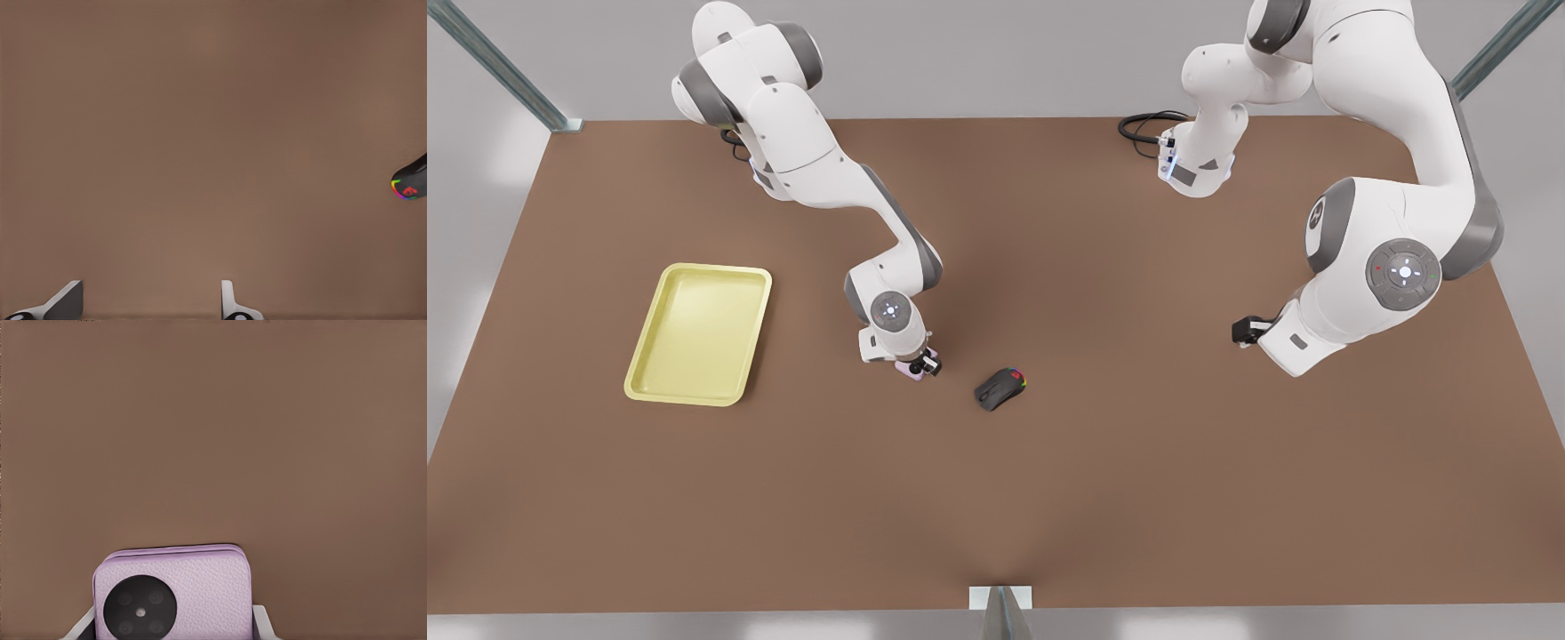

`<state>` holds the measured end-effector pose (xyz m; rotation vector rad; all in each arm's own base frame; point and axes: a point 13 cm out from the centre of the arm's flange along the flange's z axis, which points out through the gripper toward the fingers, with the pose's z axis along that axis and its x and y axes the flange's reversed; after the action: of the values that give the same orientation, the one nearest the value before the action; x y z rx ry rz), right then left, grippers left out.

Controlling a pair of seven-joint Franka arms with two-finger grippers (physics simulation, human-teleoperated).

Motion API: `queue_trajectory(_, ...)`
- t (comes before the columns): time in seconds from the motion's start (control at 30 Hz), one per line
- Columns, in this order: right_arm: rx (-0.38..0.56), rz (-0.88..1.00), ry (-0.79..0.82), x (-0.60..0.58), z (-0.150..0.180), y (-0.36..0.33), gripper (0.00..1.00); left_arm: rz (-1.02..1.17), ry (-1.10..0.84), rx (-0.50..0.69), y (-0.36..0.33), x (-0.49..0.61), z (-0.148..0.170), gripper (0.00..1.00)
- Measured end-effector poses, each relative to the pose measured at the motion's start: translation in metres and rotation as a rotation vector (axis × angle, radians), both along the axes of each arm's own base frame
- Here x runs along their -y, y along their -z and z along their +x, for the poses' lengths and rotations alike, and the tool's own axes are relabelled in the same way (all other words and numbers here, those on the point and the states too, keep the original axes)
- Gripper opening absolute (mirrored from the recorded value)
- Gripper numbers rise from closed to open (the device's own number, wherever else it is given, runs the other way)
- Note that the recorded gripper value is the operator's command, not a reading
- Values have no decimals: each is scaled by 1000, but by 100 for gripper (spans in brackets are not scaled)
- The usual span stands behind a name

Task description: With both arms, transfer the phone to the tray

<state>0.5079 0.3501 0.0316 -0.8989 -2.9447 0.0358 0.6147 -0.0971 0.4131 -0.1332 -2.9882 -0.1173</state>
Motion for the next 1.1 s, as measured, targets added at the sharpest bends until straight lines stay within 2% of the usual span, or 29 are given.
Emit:
queue_trajectory(0.13,19,19,14,10,11,-33,76,0,0,2,-1,1,0,100)
queue_trajectory(0.23,-7,10,76,79,13,-51,76,0,3,3,-1,4,0,100)
queue_trajectory(0.4,-78,-6,153,211,-31,-68,76,0,4,3,-1,6,-1,100)
queue_trajectory(0.53,-86,-17,228,328,-25,-72,76,0,4,3,-1,7,-1,100)
queue_trajectory(0.7,-99,-17,218,439,-32,-67,76,0,2,3,-1,8,-1,100)
queue_trajectory(0.73,-104,-13,188,445,-34,-66,79,1,2,3,0,8,0,100)
queue_trajectory(0.77,-108,-10,157,450,-36,-65,95,1,2,2,1,8,0,100)
queue_trajectory(0.8,-109,-7,122,452,-36,-65,100,1,1,1,1,8,0,100)
queue_trajectory(0.93,-112,6,-5,453,-35,-65,100,1,1,2,2,8,0,100)
queue_trajectory(0.97,-101,8,-34,453,-29,-70,100,1,1,2,2,8,1,100)
queue_trajectory(1.03,-47,9,-93,453,3,-101,100,0,0,3,2,8,1,100)
queue_trajectory(1.1,40,1,-167,448,56,-165,100,0,0,3,2,8,1,100)
